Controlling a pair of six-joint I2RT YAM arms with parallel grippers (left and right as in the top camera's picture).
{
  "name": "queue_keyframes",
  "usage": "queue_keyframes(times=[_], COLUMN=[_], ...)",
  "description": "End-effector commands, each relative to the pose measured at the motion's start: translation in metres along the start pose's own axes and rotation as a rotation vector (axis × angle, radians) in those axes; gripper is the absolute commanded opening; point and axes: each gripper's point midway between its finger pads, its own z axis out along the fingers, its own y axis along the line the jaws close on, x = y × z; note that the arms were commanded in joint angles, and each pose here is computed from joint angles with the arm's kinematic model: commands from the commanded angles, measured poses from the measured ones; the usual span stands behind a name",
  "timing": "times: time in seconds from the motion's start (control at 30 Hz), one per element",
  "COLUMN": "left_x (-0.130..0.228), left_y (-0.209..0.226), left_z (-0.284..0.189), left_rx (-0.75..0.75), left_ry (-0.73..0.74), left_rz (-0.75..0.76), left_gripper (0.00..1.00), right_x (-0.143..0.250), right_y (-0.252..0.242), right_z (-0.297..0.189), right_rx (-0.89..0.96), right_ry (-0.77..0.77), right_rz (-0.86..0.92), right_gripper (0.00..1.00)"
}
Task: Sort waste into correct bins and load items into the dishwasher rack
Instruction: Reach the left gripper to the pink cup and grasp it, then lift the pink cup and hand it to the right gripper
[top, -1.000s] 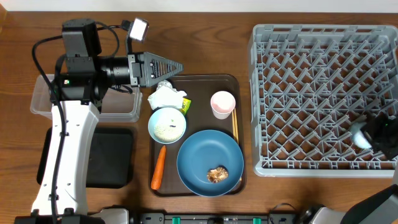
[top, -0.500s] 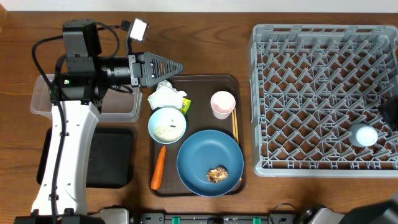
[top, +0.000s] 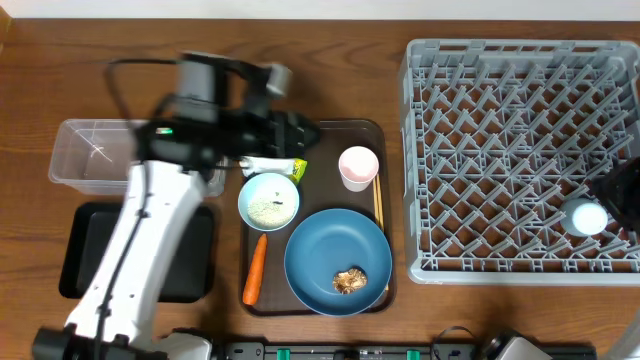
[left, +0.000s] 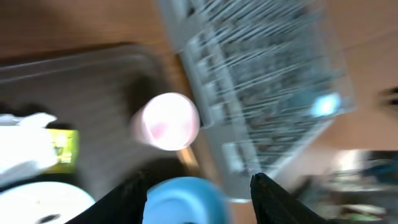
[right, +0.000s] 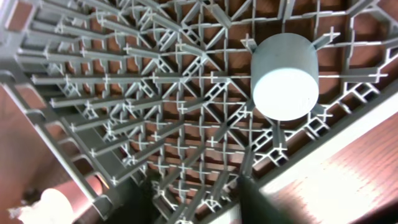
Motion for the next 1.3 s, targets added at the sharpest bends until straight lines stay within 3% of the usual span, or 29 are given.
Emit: queue_keyframes(times=[0.0,0.07,0.2,0.53,0.73,0.83,0.87,0.93,0.97,1.03,1.27], left_x=[0.005,0.015,0.032,0.036,0.045,0.046,0.046,0.046,0.046,0.043,0.026], left_y=[0.047,0.052,0.061,0.059,0.077,0.079,0.079,0.079,0.079,0.077,0.058], left_z=[0.026,0.045,0.082,0.133,0.148,0.155,0.156,0.157,0.157,0.155,0.132], left_rx=[-0.372,-0.409,-0.412,-0.343,-0.411,-0.404,-0.401,-0.401,-0.401,-0.400,-0.378], left_ry=[0.040,0.093,0.178,0.189,0.220,0.221,0.219,0.220,0.216,0.205,0.134], left_rz=[0.132,0.150,0.131,0.106,0.111,0.097,0.096,0.096,0.089,0.080,0.082], left_gripper=[0.65,0.74,0.71,0.71,0.66,0.58,0.50,0.21,0.13,0.06,0.06], right_x=[0.004,0.006,0.013,0.018,0.021,0.021,0.021,0.021,0.021,0.022,0.030], right_y=[0.009,0.011,0.010,0.008,0.007,0.007,0.007,0.007,0.007,0.007,0.041], right_z=[-0.001,-0.001,-0.001,-0.001,-0.001,-0.001,-0.001,-0.001,-0.001,-0.001,-0.017], right_rx=[-0.038,-0.051,-0.047,-0.041,-0.038,-0.038,-0.038,-0.038,-0.038,-0.039,-0.239], right_ry=[0.014,0.024,0.052,0.074,0.085,0.085,0.085,0.086,0.087,0.087,0.070], right_rz=[-0.030,-0.039,-0.035,-0.058,-0.057,-0.057,-0.058,-0.060,-0.065,-0.077,-0.225], right_gripper=[0.64,0.71,0.74,0.75,0.75,0.75,0.75,0.75,0.74,0.72,0.64])
